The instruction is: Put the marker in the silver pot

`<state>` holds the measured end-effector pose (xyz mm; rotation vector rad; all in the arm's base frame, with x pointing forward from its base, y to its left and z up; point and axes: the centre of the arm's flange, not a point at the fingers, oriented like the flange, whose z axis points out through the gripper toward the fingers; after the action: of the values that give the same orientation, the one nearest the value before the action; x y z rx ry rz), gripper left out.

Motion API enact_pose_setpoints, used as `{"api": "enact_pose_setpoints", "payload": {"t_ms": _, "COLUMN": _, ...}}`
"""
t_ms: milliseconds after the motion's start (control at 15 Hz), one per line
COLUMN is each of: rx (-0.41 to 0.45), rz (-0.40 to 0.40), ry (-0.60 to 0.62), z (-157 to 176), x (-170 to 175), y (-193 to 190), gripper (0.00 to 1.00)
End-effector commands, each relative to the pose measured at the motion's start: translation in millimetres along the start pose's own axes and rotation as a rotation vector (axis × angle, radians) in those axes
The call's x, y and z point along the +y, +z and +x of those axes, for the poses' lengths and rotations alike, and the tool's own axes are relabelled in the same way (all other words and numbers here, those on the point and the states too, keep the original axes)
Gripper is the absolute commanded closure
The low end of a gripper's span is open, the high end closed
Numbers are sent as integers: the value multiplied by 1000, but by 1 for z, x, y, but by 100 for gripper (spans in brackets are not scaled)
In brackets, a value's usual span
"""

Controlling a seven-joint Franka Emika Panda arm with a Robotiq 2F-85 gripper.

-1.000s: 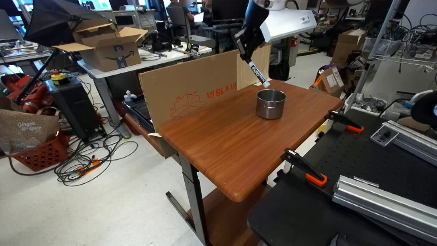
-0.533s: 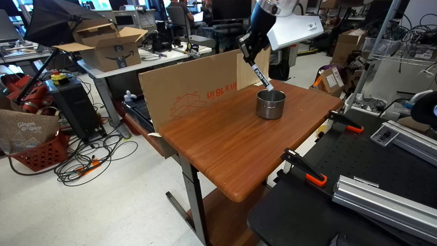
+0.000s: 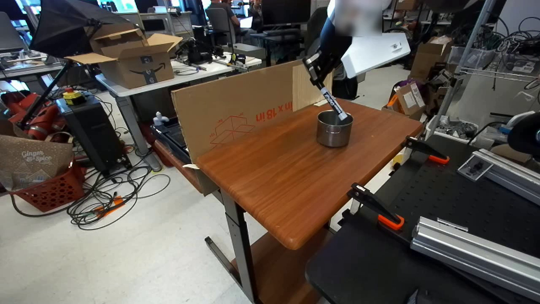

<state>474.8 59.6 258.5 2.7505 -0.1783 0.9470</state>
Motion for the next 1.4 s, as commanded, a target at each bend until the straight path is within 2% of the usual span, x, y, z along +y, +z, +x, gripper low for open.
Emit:
{"api": "enact_pose_setpoints", "payload": {"t_ms": 0, "rx": 31, "rz": -28, "ry": 8, "z": -17, "x": 8, "y": 4, "gripper": 95}}
{"api": "enact_pose_setpoints", "payload": {"t_ms": 600, "rx": 88, "rz": -95, "ry": 27, "z": -26, "x": 13, "y": 20, "gripper": 95}}
{"api": "enact_pose_setpoints", "payload": {"t_ms": 1333, "rx": 98, "rz": -124, "ry": 43, "z": -25, "x": -2, "y": 48, "gripper": 95}}
